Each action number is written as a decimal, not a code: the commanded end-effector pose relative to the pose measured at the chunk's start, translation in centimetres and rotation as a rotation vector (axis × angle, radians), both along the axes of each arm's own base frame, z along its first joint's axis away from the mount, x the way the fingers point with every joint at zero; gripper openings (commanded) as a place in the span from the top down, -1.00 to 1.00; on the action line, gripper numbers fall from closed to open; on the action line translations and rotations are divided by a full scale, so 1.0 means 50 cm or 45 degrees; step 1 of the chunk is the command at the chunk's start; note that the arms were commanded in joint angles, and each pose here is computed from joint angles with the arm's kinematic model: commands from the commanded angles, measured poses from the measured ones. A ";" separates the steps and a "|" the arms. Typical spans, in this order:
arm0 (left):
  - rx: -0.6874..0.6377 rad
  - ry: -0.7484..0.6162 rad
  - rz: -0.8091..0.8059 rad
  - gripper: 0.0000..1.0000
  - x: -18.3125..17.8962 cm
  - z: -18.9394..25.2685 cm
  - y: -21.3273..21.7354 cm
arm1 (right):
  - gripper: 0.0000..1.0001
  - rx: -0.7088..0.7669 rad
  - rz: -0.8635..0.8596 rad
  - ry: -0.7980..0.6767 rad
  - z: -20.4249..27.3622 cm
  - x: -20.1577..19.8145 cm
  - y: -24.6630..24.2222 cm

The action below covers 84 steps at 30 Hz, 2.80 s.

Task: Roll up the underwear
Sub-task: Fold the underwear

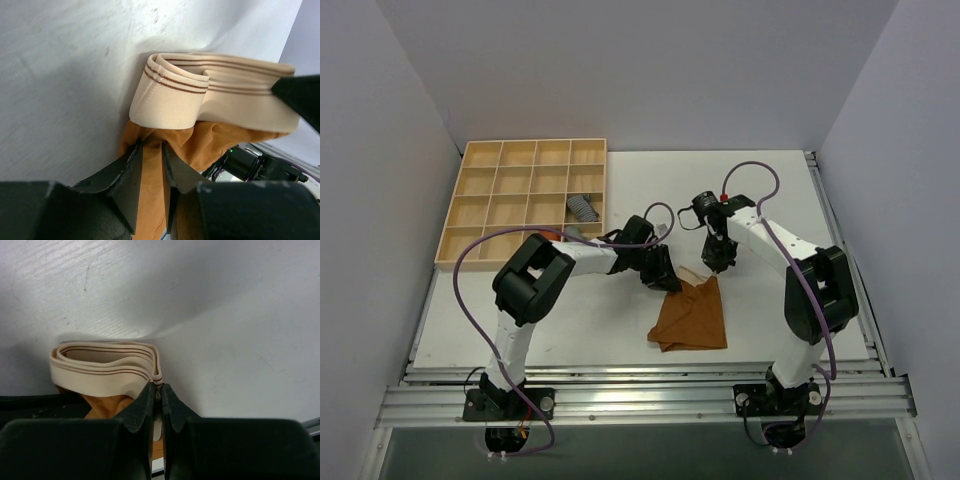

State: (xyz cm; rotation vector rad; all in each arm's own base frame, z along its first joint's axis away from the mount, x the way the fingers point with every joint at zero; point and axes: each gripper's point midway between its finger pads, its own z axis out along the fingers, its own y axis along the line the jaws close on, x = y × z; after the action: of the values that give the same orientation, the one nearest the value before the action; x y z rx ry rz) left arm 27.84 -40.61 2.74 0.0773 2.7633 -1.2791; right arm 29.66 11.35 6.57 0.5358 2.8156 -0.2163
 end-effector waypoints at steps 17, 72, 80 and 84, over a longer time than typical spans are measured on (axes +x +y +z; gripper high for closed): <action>0.013 -0.141 0.261 0.43 0.077 0.167 0.049 | 1.00 0.148 0.255 -0.122 0.036 0.041 0.091; 0.177 0.051 0.292 0.67 0.068 -0.072 0.010 | 0.01 0.469 0.593 -0.306 0.083 -0.064 0.120; 0.210 0.048 0.283 0.67 0.070 -0.074 0.018 | -0.07 0.350 0.340 -0.279 0.032 -0.098 0.030; 0.224 0.051 0.271 0.67 0.069 -0.077 0.019 | -0.09 0.451 0.282 -0.292 0.005 -0.091 0.011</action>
State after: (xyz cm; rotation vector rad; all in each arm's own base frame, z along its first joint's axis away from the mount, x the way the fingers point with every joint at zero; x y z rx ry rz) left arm 31.45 -41.27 2.18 -0.2181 2.7502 -1.1594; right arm 24.46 12.85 6.74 0.2103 2.7110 0.3222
